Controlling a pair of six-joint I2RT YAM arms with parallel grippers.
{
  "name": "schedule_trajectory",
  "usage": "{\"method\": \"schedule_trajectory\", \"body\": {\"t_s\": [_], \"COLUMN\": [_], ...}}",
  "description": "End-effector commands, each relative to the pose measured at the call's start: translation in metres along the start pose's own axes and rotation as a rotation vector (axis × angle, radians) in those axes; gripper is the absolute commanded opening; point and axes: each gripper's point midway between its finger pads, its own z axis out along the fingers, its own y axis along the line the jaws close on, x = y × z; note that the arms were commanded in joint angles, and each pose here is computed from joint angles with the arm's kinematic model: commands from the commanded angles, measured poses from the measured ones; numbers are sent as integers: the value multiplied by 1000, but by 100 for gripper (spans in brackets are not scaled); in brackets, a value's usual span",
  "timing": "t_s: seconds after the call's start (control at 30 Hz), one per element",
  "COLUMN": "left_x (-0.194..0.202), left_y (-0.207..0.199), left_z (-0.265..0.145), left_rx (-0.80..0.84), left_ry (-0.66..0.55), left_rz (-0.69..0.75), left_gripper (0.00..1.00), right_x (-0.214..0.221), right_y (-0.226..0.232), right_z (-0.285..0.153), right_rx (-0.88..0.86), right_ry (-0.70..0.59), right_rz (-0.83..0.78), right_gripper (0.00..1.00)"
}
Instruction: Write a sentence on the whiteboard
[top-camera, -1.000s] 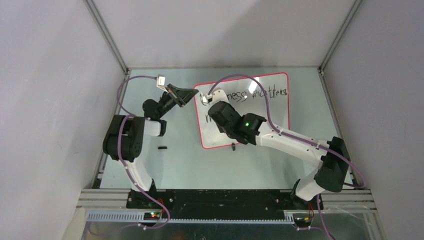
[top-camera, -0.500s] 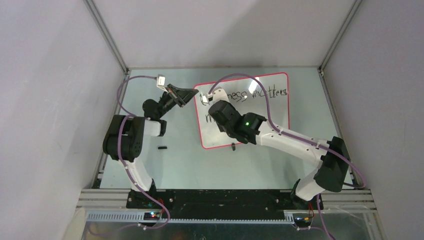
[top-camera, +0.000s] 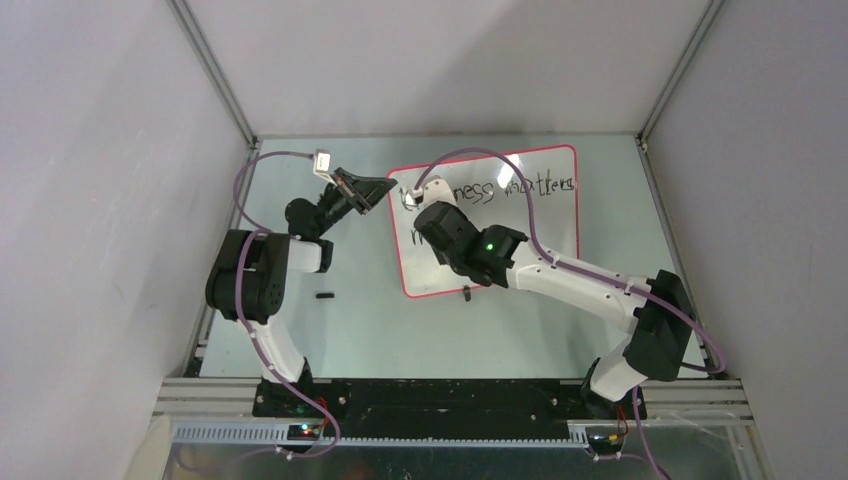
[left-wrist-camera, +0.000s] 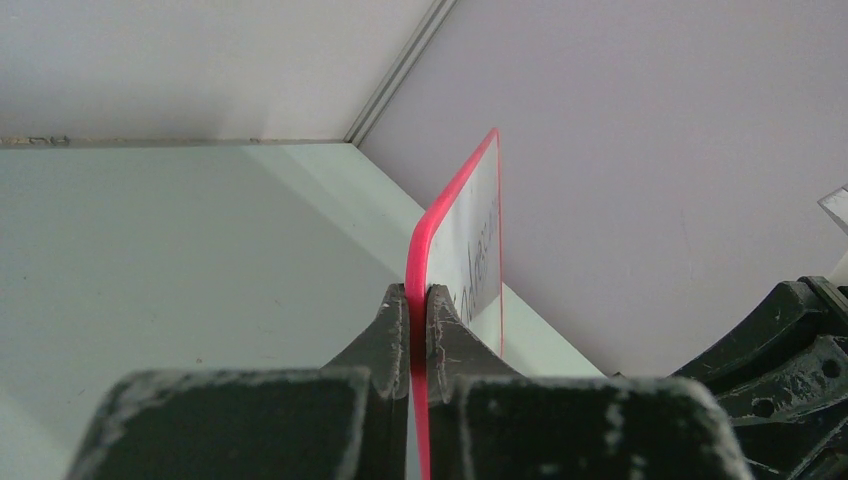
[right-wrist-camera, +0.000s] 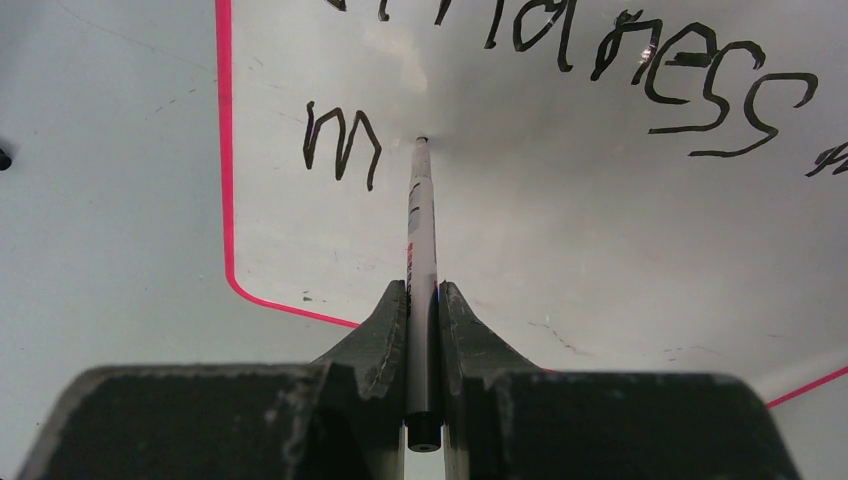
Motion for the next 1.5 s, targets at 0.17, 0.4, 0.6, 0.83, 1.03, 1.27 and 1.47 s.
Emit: {"method": "schedule_trajectory", "body": {"t_s": [0.17,0.4,0.6,0.83,1.03,1.27,1.47], "left_x": [-3,-3,-3,-3,-2,-3,-3], "left_y": [-9,-9,-9,-9,-9,-9,-9], "left_z": [3,3,3,3,3,3,3], "left_rx": [55,55,54,54,54,55,54], "left_ry": [6,6,6,6,7,7,7], "left_rz": [99,97,99,98,96,98,97], "left_gripper": [0,0,0,0,0,0,0], "right_x": [4,13,17,24,25,20,12], "right_y": [-1,7,10,11,11,5,-2], "right_z": [3,-1,-2,-4,-5,-4,-3], "right_rx": [19,8,4,3,3,13,21], "right_ry": [17,39,51,68,68,53,32], "right_rz": [17,16,7,2,2,1,11], "right_gripper": [0,0,0,0,0,0,0]}}
